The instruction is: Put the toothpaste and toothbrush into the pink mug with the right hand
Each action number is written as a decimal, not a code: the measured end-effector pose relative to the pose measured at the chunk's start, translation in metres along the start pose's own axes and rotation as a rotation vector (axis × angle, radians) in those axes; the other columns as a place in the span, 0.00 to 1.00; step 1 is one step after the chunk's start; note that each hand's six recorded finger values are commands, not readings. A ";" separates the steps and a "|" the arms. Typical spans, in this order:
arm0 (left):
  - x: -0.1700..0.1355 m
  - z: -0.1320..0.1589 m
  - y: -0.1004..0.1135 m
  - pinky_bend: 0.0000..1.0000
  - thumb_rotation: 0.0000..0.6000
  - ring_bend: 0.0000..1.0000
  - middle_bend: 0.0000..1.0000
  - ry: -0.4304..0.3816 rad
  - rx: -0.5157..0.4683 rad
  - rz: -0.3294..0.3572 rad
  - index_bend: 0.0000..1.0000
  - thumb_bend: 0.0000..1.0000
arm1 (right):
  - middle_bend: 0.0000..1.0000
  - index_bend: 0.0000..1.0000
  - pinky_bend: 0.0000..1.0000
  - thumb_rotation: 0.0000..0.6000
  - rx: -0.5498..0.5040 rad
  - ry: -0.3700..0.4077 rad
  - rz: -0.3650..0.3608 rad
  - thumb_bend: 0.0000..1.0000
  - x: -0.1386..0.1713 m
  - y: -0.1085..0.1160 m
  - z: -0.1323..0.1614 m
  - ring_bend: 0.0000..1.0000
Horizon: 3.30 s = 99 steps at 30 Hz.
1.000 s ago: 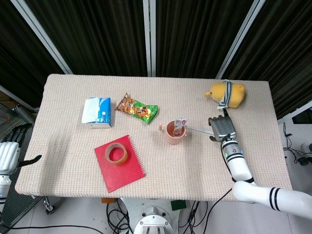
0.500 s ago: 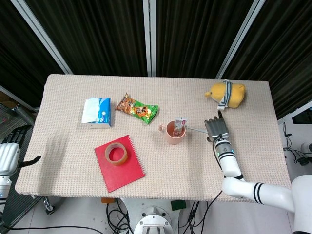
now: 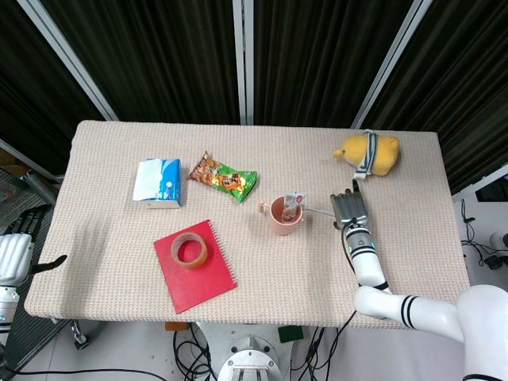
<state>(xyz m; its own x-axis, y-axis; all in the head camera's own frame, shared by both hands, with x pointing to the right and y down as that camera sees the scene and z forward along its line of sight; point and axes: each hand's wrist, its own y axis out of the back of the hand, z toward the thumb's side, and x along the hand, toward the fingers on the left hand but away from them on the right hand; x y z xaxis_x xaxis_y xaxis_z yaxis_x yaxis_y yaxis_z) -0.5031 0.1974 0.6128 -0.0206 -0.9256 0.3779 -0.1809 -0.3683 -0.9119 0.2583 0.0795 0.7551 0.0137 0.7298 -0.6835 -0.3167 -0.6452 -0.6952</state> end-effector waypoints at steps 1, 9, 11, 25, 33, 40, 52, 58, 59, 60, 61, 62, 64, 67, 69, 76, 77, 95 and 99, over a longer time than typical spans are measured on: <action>0.000 0.000 0.000 0.22 1.00 0.10 0.11 0.001 0.000 0.000 0.10 0.07 | 0.48 0.47 0.07 1.00 0.003 0.000 0.000 0.48 0.000 0.000 0.000 0.25; -0.002 -0.002 0.000 0.22 1.00 0.10 0.11 0.005 -0.002 0.000 0.10 0.08 | 0.49 0.49 0.08 1.00 0.014 0.000 0.001 0.50 -0.003 -0.003 0.002 0.25; -0.002 -0.002 -0.001 0.22 1.00 0.10 0.11 0.005 -0.003 -0.001 0.10 0.08 | 0.49 0.49 0.08 1.00 0.015 0.000 0.002 0.50 -0.003 -0.004 0.003 0.25; -0.003 -0.003 0.000 0.22 1.00 0.10 0.11 0.007 -0.008 0.000 0.10 0.08 | 0.51 0.52 0.08 1.00 0.011 0.000 -0.001 0.62 -0.006 -0.003 0.004 0.25; -0.002 -0.002 -0.001 0.22 1.00 0.10 0.11 0.003 -0.007 -0.003 0.10 0.08 | 0.52 0.53 0.08 1.00 0.010 -0.005 0.005 0.63 -0.008 -0.005 0.003 0.25; -0.002 -0.002 0.001 0.22 1.00 0.10 0.11 0.006 -0.003 -0.003 0.10 0.08 | 0.54 0.55 0.08 1.00 0.018 0.000 0.005 0.71 -0.008 -0.006 0.006 0.26; -0.001 -0.003 -0.001 0.22 1.00 0.10 0.11 0.009 -0.002 -0.008 0.10 0.08 | 0.54 0.56 0.08 1.00 0.019 -0.009 0.007 0.74 -0.010 -0.007 0.006 0.28; -0.001 -0.004 -0.001 0.22 1.00 0.10 0.11 0.011 -0.002 -0.009 0.10 0.08 | 0.55 0.57 0.08 1.00 0.023 -0.009 0.011 0.74 -0.011 -0.009 0.007 0.28; -0.001 -0.004 -0.001 0.22 1.00 0.10 0.11 0.011 -0.002 -0.009 0.10 0.08 | 0.55 0.57 0.08 1.00 0.023 -0.009 0.011 0.74 -0.011 -0.009 0.007 0.28; -0.001 -0.004 -0.001 0.22 1.00 0.10 0.11 0.010 -0.002 -0.008 0.10 0.08 | 0.55 0.57 0.08 1.00 0.022 -0.009 0.011 0.74 -0.011 -0.009 0.007 0.28; -0.001 -0.004 0.000 0.22 1.00 0.10 0.11 0.009 -0.002 -0.008 0.10 0.08 | 0.55 0.57 0.08 1.00 0.022 -0.008 0.011 0.74 -0.011 -0.009 0.008 0.28; -0.001 -0.004 0.000 0.22 1.00 0.10 0.11 0.009 -0.002 -0.007 0.10 0.08 | 0.55 0.57 0.08 1.00 0.022 -0.008 0.011 0.74 -0.012 -0.009 0.008 0.28; -0.001 -0.004 0.000 0.22 1.00 0.10 0.11 0.010 -0.002 -0.008 0.10 0.08 | 0.56 0.57 0.08 1.00 0.021 -0.006 0.010 0.74 -0.012 -0.010 0.009 0.28; -0.001 -0.004 0.000 0.22 1.00 0.10 0.11 0.011 -0.001 -0.009 0.10 0.08 | 0.58 0.59 0.08 1.00 0.027 -0.005 0.006 0.74 -0.012 -0.010 0.009 0.30; -0.001 -0.004 0.000 0.22 1.00 0.10 0.11 0.012 -0.002 -0.010 0.10 0.08 | 0.59 0.60 0.08 1.00 0.030 -0.006 0.003 0.74 -0.012 -0.010 0.009 0.30; -0.001 -0.004 0.000 0.22 1.00 0.10 0.11 0.012 -0.004 -0.008 0.11 0.08 | 0.61 0.63 0.08 1.00 0.028 -0.008 -0.006 0.75 -0.013 -0.009 0.008 0.31; -0.001 -0.004 0.001 0.22 1.00 0.10 0.11 0.012 -0.004 -0.008 0.11 0.07 | 0.61 0.63 0.08 1.00 0.025 -0.008 -0.007 0.75 -0.013 -0.009 0.008 0.31; 0.000 -0.002 0.001 0.22 1.00 0.10 0.11 0.011 -0.002 -0.005 0.11 0.08 | 0.62 0.64 0.08 1.00 -0.023 0.000 -0.111 0.75 0.002 0.023 -0.015 0.31; 0.000 0.000 0.001 0.22 1.00 0.10 0.11 0.009 -0.001 -0.003 0.11 0.08 | 0.62 0.64 0.08 1.00 -0.012 0.014 -0.189 0.75 0.010 0.041 -0.022 0.31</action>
<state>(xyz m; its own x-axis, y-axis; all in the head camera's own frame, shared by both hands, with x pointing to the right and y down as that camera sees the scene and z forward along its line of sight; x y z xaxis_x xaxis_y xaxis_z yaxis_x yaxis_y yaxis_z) -0.5037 0.1971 0.6114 -0.0292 -0.9237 0.3819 -0.1820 -0.3708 -0.9107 0.2663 0.0553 0.7143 0.0853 0.8348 -0.5439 -0.2960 -0.5001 -0.8138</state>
